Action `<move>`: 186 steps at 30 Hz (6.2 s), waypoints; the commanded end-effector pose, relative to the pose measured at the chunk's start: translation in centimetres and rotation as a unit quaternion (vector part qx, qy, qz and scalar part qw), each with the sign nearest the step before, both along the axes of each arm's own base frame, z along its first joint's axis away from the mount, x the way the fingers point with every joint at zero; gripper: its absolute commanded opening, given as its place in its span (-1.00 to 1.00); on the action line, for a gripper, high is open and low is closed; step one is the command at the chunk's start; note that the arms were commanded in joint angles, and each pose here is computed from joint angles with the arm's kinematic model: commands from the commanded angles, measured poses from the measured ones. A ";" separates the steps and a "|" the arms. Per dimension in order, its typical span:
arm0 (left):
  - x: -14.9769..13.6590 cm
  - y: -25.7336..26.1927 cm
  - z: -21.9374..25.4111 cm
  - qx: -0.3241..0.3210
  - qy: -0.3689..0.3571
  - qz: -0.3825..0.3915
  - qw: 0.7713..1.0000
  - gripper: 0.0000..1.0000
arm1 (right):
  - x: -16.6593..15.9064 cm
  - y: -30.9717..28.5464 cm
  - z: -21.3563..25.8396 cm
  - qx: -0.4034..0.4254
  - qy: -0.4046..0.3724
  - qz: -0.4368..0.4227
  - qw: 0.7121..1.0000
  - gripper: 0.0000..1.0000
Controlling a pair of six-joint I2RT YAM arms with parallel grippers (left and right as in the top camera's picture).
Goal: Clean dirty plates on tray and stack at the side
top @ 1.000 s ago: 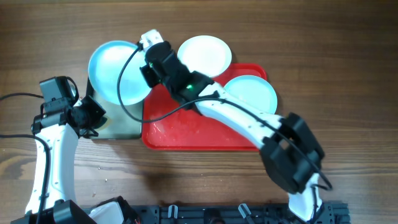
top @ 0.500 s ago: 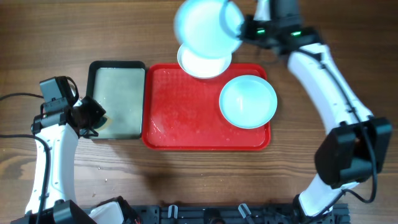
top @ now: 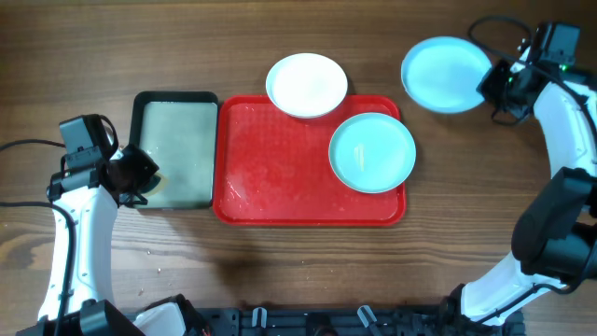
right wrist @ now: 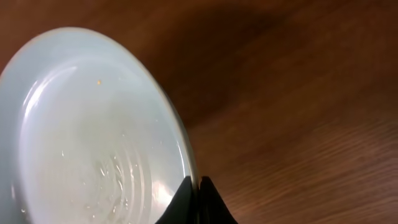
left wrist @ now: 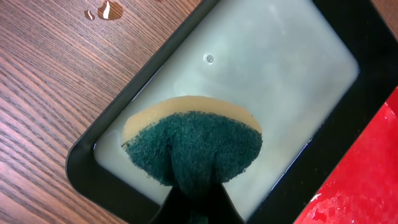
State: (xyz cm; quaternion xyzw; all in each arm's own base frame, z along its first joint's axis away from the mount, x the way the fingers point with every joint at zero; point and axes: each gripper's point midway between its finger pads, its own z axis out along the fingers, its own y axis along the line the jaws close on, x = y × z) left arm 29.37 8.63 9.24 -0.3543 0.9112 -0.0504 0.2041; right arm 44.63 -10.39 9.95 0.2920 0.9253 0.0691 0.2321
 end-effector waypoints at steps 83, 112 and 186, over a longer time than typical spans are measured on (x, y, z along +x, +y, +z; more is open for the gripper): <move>0.2 -0.9 -0.2 0.004 0.001 -0.023 1.000 -0.92 | 4.6 28.0 -7.6 -0.002 -0.020 0.295 0.955 -0.53; 0.3 -0.9 -0.2 0.005 -0.001 -0.023 1.000 -0.92 | -1.2 32.6 -6.8 0.109 0.050 0.329 0.937 -0.92; 2.3 -4.9 0.4 0.025 -0.028 -0.139 0.990 -0.92 | -4.8 32.7 -5.4 -0.045 0.078 0.435 0.896 -0.51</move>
